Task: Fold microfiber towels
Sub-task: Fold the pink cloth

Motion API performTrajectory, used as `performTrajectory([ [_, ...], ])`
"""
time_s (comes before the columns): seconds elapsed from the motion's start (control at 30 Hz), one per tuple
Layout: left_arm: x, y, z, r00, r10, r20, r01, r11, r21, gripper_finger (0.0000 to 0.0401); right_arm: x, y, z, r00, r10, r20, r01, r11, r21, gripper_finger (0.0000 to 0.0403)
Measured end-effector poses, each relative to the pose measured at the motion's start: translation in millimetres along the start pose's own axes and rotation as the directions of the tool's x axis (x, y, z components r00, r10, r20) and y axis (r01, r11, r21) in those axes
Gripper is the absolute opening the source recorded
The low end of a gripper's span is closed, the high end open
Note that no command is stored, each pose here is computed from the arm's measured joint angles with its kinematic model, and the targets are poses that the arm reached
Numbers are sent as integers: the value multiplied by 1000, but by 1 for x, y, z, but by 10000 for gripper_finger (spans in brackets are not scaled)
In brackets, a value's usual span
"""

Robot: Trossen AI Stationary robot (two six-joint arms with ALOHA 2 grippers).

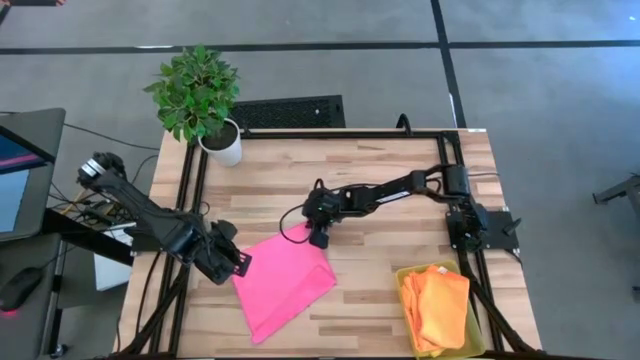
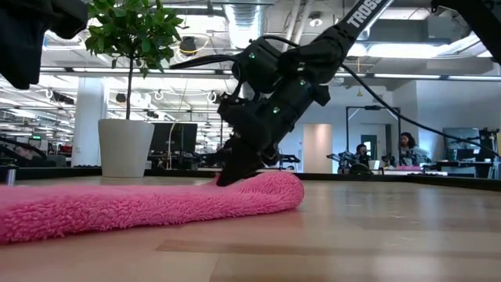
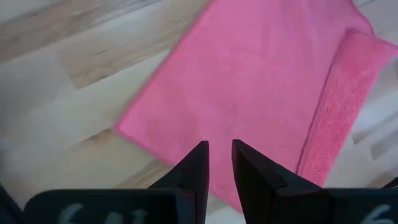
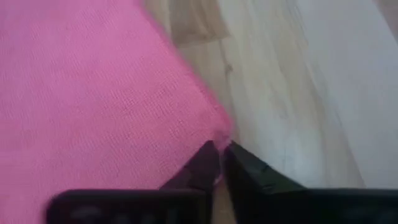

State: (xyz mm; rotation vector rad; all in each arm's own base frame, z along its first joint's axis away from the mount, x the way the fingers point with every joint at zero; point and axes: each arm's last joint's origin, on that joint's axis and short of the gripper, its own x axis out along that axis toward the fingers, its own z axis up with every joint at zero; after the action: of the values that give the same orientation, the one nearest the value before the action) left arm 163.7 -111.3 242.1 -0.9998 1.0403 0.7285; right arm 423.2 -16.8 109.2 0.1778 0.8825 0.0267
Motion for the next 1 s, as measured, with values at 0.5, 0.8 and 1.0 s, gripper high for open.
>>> performTrajectory([
  [0.5,35,3,-5,957,291,-17,-288,938,-190,62,-10,5,1,997,67,-41,-67,998,-6,10],
  [0.8,57,12,2,919,381,-103,-395,878,-271,106,-10,6,1,996,79,-42,-80,997,-7,6],
  [1.0,81,28,3,925,360,-121,-379,873,-307,108,-10,6,1,996,81,-42,-81,997,-8,3],
])
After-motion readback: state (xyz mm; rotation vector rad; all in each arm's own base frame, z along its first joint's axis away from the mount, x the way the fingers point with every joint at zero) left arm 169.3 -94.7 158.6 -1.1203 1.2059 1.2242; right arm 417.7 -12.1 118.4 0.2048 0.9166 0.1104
